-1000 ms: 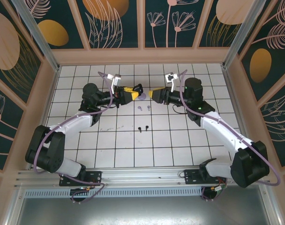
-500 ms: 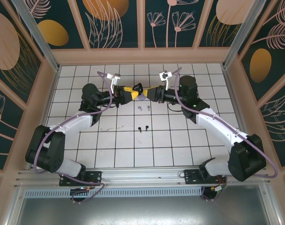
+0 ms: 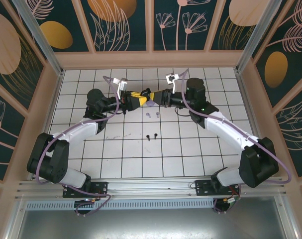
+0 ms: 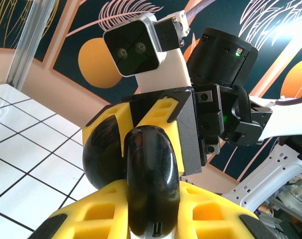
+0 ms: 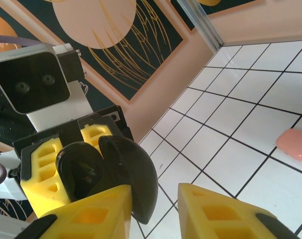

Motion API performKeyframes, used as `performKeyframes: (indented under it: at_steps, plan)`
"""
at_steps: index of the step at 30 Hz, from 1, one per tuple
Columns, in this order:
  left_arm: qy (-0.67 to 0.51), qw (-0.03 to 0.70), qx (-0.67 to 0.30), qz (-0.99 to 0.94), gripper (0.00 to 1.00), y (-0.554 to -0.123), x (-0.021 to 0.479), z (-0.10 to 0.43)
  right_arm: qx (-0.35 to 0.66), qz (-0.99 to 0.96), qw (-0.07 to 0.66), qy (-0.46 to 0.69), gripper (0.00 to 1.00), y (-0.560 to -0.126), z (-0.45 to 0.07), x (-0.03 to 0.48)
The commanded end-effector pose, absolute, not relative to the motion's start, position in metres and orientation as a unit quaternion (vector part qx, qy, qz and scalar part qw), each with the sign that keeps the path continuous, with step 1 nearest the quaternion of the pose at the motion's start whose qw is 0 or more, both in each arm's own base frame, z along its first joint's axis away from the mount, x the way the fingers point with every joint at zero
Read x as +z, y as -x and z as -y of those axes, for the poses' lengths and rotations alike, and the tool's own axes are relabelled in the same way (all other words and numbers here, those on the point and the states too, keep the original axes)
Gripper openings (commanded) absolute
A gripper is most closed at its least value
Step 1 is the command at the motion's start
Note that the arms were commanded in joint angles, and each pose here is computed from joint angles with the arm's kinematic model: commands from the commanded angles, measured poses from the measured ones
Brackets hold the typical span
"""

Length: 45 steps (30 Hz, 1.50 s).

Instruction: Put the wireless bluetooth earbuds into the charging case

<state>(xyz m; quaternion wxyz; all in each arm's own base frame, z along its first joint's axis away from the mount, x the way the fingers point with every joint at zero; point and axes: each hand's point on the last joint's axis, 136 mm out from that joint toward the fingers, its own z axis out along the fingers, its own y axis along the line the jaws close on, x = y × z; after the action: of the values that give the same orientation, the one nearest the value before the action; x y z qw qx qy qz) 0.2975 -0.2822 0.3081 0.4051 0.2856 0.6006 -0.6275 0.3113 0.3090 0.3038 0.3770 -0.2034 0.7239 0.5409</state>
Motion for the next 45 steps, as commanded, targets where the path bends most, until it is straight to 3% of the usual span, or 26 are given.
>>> performKeyframes:
  at_steps: [1, 15, 23, 27, 30, 33, 38, 45]
  plan:
    - [-0.304, 0.407, -0.632, -0.585, 0.0, -0.289, 0.313, 0.283, 0.545, -0.707, 0.4, 0.208, 0.27, -0.316, -0.313, 0.322]
    - [-0.303, 0.413, -0.632, -0.582, 0.0, -0.289, 0.316, 0.283, 0.55, -0.713, 0.372, 0.225, 0.23, -0.309, -0.327, 0.311]
    - [-0.3, 0.416, -0.633, -0.581, 0.0, -0.29, 0.317, 0.283, 0.549, -0.712, 0.376, 0.224, 0.04, -0.31, -0.327, 0.314]
    - [-0.292, 0.413, -0.631, -0.589, 0.0, -0.293, 0.313, 0.283, 0.546, -0.712, 0.383, 0.218, 0.0, -0.313, -0.327, 0.319]
    - [-0.268, 0.425, -0.612, -0.61, 0.39, -0.304, 0.303, 0.281, 0.528, -0.725, 0.391, 0.206, 0.0, -0.321, -0.324, 0.32]
    - [-0.252, 0.447, -0.582, -0.631, 0.62, -0.315, 0.297, 0.277, 0.49, -0.752, 0.399, 0.19, 0.0, -0.335, -0.317, 0.315]
    - [-0.286, 0.459, -0.52, -0.661, 0.72, -0.323, 0.292, 0.275, 0.424, -0.784, 0.41, 0.193, 0.0, -0.354, -0.295, 0.316]
    - [-0.377, 0.41, -0.474, -0.682, 0.75, -0.317, 0.286, 0.279, 0.292, -0.828, 0.401, 0.262, 0.0, -0.371, -0.27, 0.304]
